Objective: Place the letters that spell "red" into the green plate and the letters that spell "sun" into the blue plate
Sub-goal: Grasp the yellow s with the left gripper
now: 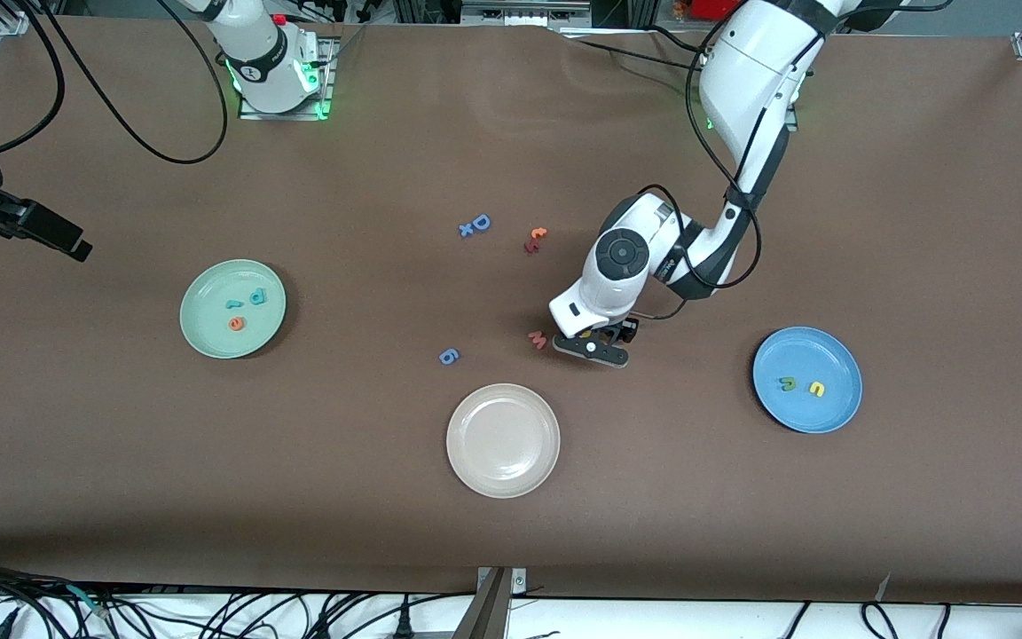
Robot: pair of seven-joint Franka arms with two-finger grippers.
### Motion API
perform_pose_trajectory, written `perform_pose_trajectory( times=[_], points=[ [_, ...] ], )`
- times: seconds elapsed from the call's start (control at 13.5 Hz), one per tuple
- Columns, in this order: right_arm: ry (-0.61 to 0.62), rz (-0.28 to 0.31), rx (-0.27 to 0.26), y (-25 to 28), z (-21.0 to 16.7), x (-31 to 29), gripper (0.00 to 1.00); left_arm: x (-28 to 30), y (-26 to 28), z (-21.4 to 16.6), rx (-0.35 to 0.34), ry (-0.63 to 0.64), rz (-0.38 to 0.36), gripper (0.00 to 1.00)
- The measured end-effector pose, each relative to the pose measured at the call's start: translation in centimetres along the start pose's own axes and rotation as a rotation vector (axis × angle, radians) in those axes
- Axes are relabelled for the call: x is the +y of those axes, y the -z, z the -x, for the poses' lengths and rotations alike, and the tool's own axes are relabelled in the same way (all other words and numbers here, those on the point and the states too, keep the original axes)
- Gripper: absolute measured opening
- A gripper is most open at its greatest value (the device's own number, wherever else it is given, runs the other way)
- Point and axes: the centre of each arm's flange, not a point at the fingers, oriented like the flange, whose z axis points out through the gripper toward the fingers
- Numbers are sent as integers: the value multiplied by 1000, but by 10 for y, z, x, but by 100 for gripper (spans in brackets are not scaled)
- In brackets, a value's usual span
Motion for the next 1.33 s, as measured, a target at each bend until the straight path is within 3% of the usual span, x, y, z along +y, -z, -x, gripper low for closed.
perform_pose_trajectory(
  times=[0.07,0.15,0.37,0.81,1.33],
  points=[
    [0,0,0,0,0,0,100,2,0,1,0,-2,0,79],
    [0,0,0,0,0,0,100,4,0,1,-1,-5,0,71],
    [0,-3,9,1,-1,0,100,6,-1,3,-1,-4,0,67],
    [0,-4,13,1,-1,-1,100,6,-1,2,-1,1,-1,40],
    [0,-4,13,1,-1,-1,100,6,0,0,20,2,7,33]
  ],
)
